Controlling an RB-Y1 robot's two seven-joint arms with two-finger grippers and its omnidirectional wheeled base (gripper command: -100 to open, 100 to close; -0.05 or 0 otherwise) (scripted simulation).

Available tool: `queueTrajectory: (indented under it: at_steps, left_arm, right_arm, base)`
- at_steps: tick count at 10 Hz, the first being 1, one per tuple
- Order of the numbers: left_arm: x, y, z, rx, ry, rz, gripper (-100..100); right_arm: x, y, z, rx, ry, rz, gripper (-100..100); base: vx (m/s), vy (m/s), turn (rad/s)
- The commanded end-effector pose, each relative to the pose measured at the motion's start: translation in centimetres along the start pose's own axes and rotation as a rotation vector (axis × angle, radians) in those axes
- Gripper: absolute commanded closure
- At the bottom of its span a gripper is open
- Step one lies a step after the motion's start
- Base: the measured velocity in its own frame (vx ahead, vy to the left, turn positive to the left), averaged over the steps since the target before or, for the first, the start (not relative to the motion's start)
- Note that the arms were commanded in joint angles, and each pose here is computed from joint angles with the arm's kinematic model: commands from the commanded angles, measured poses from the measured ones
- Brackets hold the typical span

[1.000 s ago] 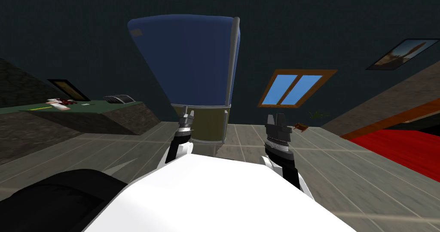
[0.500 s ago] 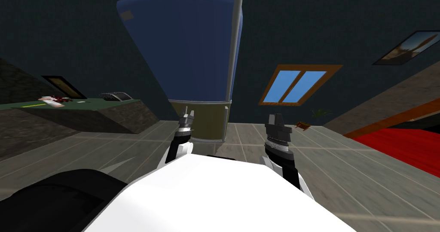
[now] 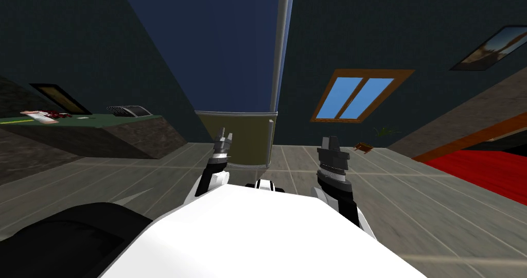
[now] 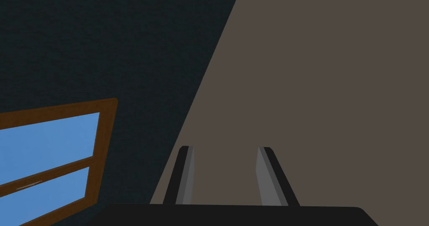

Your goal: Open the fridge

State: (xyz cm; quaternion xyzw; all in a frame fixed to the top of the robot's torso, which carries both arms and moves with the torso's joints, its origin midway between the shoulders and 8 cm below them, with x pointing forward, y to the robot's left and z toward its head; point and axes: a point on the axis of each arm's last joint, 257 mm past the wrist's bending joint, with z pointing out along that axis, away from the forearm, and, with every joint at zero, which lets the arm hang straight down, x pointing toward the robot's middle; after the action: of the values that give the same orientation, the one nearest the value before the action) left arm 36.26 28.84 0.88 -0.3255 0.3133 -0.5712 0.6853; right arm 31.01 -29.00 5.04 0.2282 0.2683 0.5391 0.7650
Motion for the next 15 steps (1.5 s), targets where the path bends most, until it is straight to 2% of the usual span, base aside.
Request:
queueTrajectory:
  at_steps: [1, 5, 11, 12, 14, 15]
  left_arm:
    - [-1.1, 1.3, -0.6, -0.044, 0.041, 0.060, -100]
    - [-4.9, 3.7, -1.9, -0.142, 0.058, 0.163, -100]
    - [-13.4, 6.0, -4.9, -0.310, 0.013, 0.322, -100]
    - [-13.6, 5.8, -4.8, -0.309, 0.010, 0.328, -100]
    - [-17.0, 5.9, -5.8, -0.364, -0.013, 0.387, -100]
    - [-17.0, 5.9, -5.8, -0.364, -0.013, 0.387, -100]
  right_arm:
    - [0.0, 0.0, 0.0, 0.000, 0.000, 0.000, 0]
    - [0.0, 0.0, 0.0, 0.000, 0.000, 0.000, 0]
    - [0.0, 0.0, 0.0, 0.000, 0.000, 0.000, 0]
    - [0.0, 0.0, 0.0, 0.000, 0.000, 0.000, 0]
    - [0.0, 0.0, 0.0, 0.000, 0.000, 0.000, 0]
    - [0.0, 0.0, 0.0, 0.000, 0.000, 0.000, 0]
  base:
    - [0.000, -0.072, -0.085]
    - [0.001, -0.092, -0.119]
    - [0.021, -0.120, -0.175]
    - [0.017, -0.085, -0.039]
    - [0.015, -0.091, -0.142]
    - [0.020, -0.074, -0.083]
